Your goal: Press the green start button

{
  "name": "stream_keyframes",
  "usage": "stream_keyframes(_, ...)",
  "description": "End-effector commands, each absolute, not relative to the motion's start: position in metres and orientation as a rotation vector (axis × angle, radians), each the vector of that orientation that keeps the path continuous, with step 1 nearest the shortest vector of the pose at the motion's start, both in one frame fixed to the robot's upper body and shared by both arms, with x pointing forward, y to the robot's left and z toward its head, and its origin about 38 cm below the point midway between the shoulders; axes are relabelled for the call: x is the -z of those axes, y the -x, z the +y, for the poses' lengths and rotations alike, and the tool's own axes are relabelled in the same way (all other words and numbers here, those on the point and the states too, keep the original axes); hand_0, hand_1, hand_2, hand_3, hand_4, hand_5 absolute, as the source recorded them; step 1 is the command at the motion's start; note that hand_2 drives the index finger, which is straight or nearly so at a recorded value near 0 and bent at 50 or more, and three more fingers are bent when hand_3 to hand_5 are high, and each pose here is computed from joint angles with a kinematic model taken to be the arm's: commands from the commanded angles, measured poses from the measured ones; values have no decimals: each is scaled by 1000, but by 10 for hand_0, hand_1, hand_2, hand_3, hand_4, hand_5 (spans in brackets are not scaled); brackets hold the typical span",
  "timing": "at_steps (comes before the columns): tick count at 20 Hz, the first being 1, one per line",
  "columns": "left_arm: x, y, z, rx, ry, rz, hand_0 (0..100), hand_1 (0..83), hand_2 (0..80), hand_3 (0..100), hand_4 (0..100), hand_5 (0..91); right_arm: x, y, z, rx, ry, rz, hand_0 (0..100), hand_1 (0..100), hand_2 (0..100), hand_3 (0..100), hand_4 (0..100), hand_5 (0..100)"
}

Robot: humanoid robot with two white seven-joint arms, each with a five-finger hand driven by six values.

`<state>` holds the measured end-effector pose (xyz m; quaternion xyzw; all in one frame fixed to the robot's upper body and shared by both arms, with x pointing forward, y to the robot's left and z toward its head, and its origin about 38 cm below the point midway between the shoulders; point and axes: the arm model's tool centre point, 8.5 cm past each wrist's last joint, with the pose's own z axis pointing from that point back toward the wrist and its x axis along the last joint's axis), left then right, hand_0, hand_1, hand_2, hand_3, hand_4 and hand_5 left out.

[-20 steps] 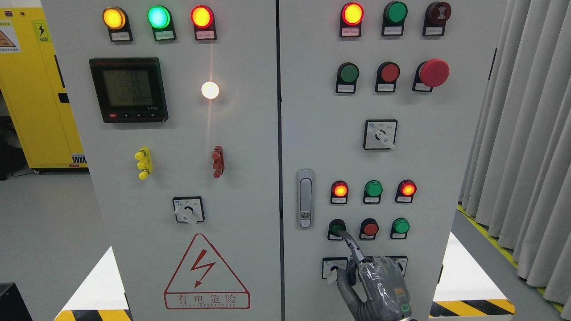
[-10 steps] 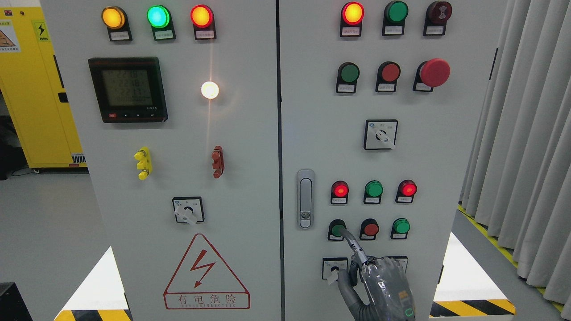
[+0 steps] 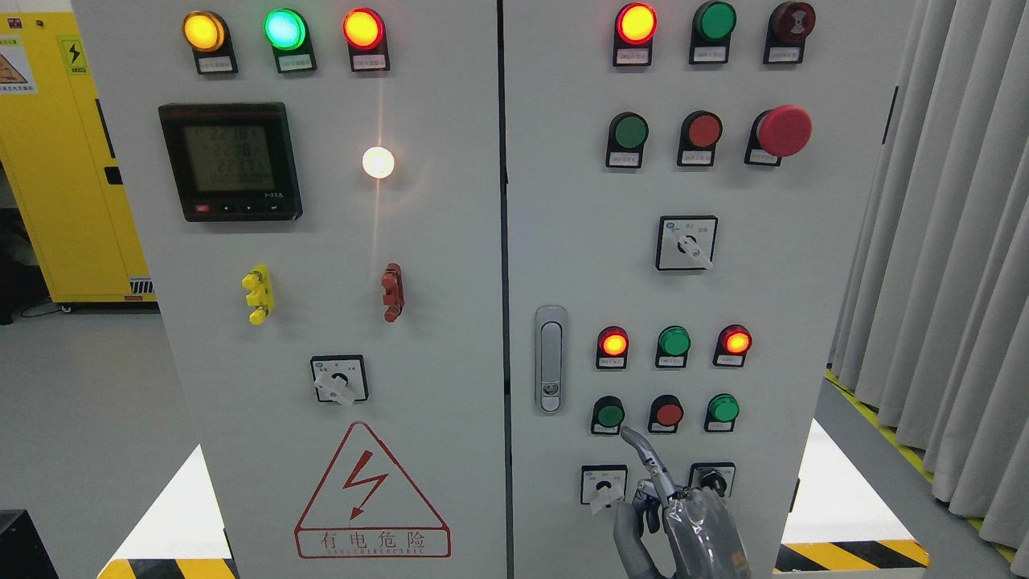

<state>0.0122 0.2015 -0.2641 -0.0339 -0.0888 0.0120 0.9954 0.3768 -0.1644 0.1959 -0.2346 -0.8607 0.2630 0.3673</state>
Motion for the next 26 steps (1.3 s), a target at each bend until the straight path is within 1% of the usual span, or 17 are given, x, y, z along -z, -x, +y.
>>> stream_keyframes(1,264,-12,202,-24,68,-177,120,556,0,0,0,0,-204,-351,-155,-510,296,-2274,911,861,55,737,793,785)
stream_keyframes(2,264,-12,202,-24,68,-177,120,556,0,0,0,0,-208,-349,-154,-473,221,-2276,890,824,60,568,672,653)
stream_keyframes(3,264,-13,201,-24,68,-179,120,556,0,0,0,0,-212,-348,-154,-445,156,-2282,912,804,55,420,516,504)
stream_keyframes(4,264,-13,201,-24,68,-179,120,556,0,0,0,0,-214,-347,-153,-433,106,-2282,923,796,32,352,453,421)
stream_keyframes(5,264,-12,202,-24,68,-177,120,556,0,0,0,0,-215,-347,-153,-424,71,-2281,931,782,0,220,306,268)
stream_keyframes(6,264,-12,202,-24,68,-177,120,556,0,0,0,0,-216,-346,-154,-418,59,-2281,931,766,0,137,235,198)
stream_keyframes(7,264,-12,202,-24,68,-177,120,556,0,0,0,0,-217,-346,-155,-412,48,-2281,930,760,0,126,221,180)
stream_keyframes(8,264,-12,202,-24,68,-177,120,556,0,0,0,0,-216,-345,-155,-406,38,-2277,923,738,0,80,164,136)
stream_keyframes(11,264,-12,202,-24,68,-177,120,556,0,0,0,0,-213,-342,-154,-396,17,-2270,880,705,0,72,160,118)
stream_keyframes(12,264,-12,202,-24,68,-177,120,556,0,0,0,0,-212,-341,-155,-390,11,-2265,847,700,0,71,161,116)
stream_keyframes(18,264,-12,202,-24,68,-177,120,556,0,0,0,0,-210,-342,-156,-382,6,-2258,764,693,0,67,160,107)
stream_keyframes(26,264,-13,201,-24,68,-179,120,556,0,0,0,0,-208,-342,-156,-382,8,-2246,732,690,0,69,160,105)
